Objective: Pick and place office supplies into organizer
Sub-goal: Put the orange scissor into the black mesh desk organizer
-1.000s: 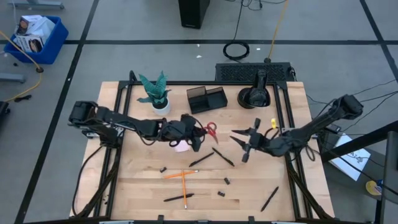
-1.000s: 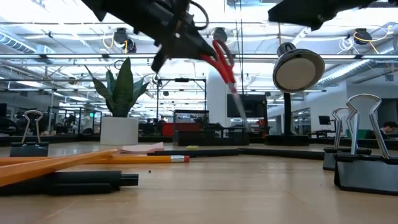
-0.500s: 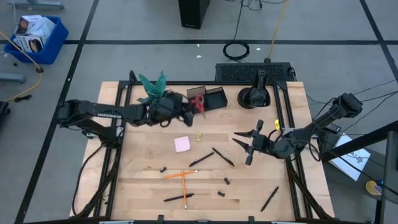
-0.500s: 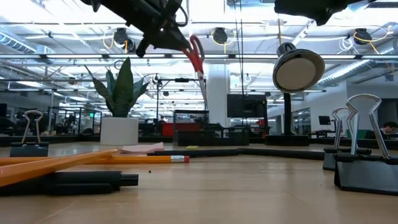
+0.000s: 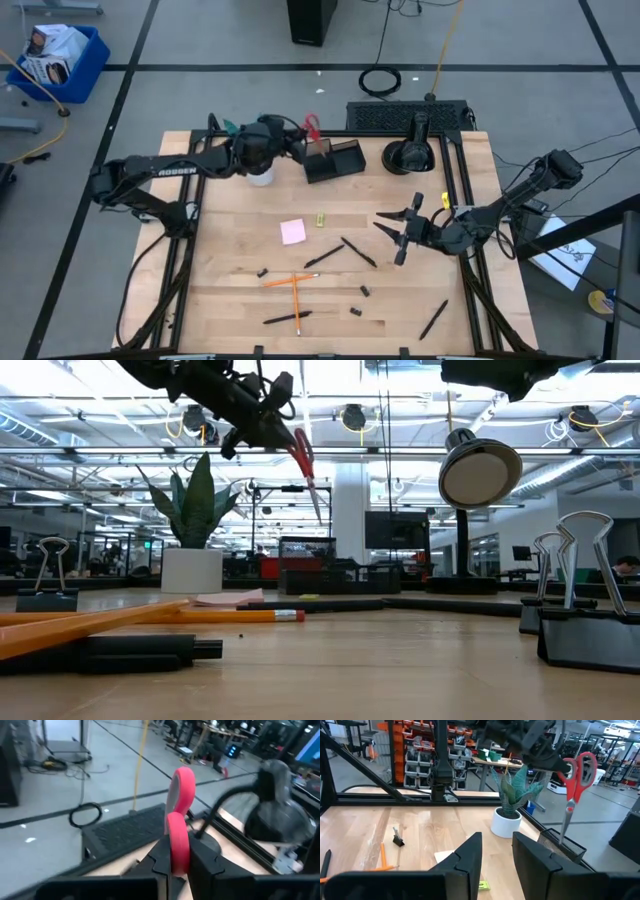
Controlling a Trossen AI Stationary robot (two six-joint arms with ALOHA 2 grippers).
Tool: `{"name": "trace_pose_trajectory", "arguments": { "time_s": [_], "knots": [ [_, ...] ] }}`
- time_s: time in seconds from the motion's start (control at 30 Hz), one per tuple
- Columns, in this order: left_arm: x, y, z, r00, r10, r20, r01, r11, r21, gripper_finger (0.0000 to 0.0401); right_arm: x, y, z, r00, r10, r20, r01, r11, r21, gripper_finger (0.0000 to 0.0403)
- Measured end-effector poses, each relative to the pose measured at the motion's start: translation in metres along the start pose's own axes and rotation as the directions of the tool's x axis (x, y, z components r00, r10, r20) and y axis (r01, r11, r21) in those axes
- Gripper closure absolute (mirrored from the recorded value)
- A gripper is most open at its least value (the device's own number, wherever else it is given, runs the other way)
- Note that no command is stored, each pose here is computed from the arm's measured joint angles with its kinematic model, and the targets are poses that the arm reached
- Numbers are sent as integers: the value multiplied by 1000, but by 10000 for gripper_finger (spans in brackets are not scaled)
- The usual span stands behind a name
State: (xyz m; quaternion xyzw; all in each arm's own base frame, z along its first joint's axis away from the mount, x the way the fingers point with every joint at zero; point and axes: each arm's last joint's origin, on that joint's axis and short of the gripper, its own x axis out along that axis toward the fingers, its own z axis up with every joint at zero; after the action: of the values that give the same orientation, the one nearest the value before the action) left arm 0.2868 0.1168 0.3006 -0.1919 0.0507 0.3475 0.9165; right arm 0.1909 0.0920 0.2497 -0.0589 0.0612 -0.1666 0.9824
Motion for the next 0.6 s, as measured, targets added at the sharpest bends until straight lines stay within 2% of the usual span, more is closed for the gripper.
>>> {"name": "trace_pose_trajectory", "arguments": {
  "time_s": [0.17,0.43,0.6],
  "knots": [
    [3,9,4,999,33,17,-33,999,34,385,0,0,-5,1000,2,-5,-2,1000,1,303],
    [11,21,0,995,101,-14,-100,994,48,356,3,-5,-13,1000,-24,11,24,999,28,303],
    [23,24,-12,990,125,-60,-121,990,73,369,3,-5,-13,1000,-23,13,23,999,27,303]
  ]
}}
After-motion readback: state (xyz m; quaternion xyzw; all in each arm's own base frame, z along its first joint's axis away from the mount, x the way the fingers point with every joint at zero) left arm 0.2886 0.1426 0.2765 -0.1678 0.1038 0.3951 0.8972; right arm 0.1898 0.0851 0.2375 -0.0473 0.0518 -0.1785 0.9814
